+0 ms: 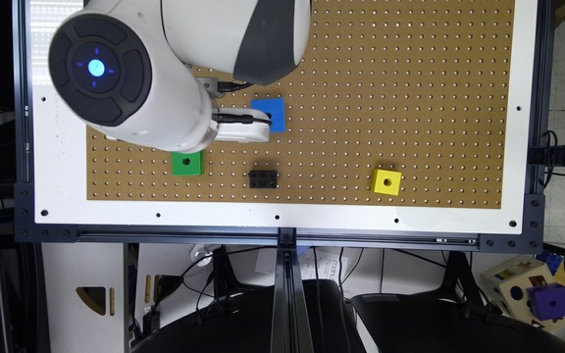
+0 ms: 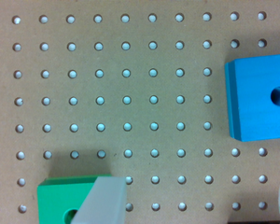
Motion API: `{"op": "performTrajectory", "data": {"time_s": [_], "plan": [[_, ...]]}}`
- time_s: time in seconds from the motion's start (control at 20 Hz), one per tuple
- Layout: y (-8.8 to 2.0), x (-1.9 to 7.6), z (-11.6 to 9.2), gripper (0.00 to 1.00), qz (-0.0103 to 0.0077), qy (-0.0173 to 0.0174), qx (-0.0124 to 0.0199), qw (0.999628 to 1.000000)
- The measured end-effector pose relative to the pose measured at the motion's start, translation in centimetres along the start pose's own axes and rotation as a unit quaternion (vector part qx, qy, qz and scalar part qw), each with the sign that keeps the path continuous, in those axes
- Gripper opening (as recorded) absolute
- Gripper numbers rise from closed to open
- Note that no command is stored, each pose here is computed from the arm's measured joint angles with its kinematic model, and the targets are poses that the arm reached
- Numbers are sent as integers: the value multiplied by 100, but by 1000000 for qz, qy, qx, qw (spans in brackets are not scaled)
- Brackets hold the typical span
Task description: Pick up green block.
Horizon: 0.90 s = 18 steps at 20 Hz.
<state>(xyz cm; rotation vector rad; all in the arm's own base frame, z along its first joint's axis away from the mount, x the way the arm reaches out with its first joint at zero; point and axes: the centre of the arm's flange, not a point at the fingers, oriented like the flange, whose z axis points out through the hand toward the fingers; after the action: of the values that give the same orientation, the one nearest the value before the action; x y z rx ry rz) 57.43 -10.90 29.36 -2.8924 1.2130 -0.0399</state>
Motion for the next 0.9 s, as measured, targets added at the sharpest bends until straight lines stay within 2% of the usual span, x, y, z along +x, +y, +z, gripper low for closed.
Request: {"op": "performTrajectory", "data": {"time_s": [0.1,0.2,0.25,0.45,0.55,0.7,0.75,0.85,0.9], "plan": [[14,1,9,100,682,-782,-1019,999999],[70,41,7,100,3530,717,-2829,999990],[110,76,-1,100,4836,1906,-2703,999983],[224,227,-43,100,5369,7844,433,999955],[213,312,-58,100,6174,12360,3086,999900],[150,445,-19,100,6949,16508,5511,999824],[116,510,-3,100,7271,18962,6965,999769],[70,609,41,100,7903,21184,8228,999710],[55,644,63,100,8181,21675,8471,999696]]}}
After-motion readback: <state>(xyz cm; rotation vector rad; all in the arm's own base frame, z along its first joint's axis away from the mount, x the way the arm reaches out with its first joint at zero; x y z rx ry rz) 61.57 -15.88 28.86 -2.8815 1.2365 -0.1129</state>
